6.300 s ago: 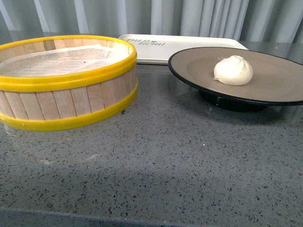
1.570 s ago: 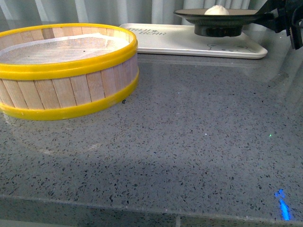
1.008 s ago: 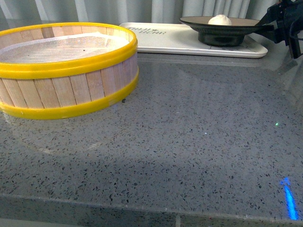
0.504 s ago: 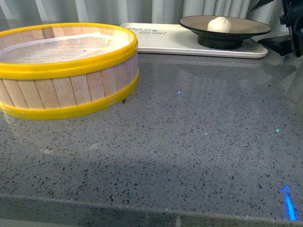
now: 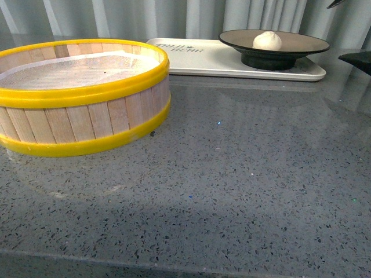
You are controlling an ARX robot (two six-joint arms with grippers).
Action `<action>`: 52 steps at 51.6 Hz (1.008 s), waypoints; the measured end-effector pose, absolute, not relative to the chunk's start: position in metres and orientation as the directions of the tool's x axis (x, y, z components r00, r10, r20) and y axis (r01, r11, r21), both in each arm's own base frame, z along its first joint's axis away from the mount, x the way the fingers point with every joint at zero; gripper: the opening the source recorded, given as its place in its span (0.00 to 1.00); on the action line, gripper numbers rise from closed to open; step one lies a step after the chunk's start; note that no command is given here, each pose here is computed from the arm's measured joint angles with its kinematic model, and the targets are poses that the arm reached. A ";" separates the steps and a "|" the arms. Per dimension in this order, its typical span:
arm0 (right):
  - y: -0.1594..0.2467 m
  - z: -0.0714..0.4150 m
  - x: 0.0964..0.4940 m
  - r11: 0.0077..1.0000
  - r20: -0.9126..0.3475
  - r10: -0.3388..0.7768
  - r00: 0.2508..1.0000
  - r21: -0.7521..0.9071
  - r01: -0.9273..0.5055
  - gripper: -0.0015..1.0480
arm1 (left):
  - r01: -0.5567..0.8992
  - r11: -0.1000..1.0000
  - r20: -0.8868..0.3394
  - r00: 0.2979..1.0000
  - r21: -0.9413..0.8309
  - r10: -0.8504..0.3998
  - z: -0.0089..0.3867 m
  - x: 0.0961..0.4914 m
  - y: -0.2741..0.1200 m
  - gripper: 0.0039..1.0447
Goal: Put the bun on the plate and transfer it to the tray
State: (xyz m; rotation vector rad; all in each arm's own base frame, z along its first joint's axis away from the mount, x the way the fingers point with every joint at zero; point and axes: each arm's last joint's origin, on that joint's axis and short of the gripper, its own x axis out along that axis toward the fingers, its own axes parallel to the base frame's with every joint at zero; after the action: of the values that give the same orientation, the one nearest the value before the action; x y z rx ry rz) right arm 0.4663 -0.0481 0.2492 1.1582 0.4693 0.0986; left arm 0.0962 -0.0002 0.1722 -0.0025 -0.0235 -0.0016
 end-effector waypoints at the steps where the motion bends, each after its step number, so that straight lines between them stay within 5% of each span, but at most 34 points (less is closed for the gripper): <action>1: -0.050 0.250 0.461 0.410 -0.306 0.295 0.905 0.896 0.170 0.92 | 0.002 1.000 0.023 1.000 -0.002 -0.002 0.172 0.096 0.000 0.94; 7: -0.063 0.258 0.423 0.462 -0.318 0.152 0.936 0.860 0.217 0.92 | 0.002 1.000 0.023 1.000 -0.002 -0.002 0.172 0.096 0.000 0.94; 17: -0.068 0.287 0.343 0.685 -0.229 -0.203 0.952 0.661 0.305 0.92 | 0.002 1.000 0.023 1.000 -0.002 -0.002 0.172 0.096 0.000 0.94; 23: -0.056 0.295 0.281 0.830 -0.101 -0.367 0.925 0.413 0.375 0.92 | 0.002 1.000 0.023 1.000 -0.002 -0.002 0.172 0.096 0.000 0.94; 31: -0.041 0.285 0.231 0.883 0.019 -0.463 0.886 0.101 0.459 0.92 | 0.002 1.000 0.023 1.000 -0.002 -0.002 0.172 0.096 0.000 0.94; 33: -0.039 0.280 0.223 0.891 0.027 -0.452 0.892 0.056 0.450 0.91 | 0.002 1.000 0.023 1.000 -0.002 -0.002 0.172 0.096 0.000 0.94; 42: -0.024 0.239 0.180 0.999 -0.011 -0.045 0.999 0.016 0.045 0.66 | 0.002 1.000 0.023 1.000 -0.002 -0.002 0.172 0.096 0.000 0.94; 52: -0.015 0.206 0.146 1.000 -0.007 -0.009 1.000 0.007 0.009 0.36 | 0.002 1.000 0.023 1.000 -0.002 -0.002 0.172 0.096 0.000 0.94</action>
State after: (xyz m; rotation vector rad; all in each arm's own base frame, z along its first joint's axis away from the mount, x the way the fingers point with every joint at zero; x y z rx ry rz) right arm 0.1464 -0.0153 0.2063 0.0072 0.0074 -0.0088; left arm 0.0962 -0.0002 0.1722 -0.0025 -0.0235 -0.0016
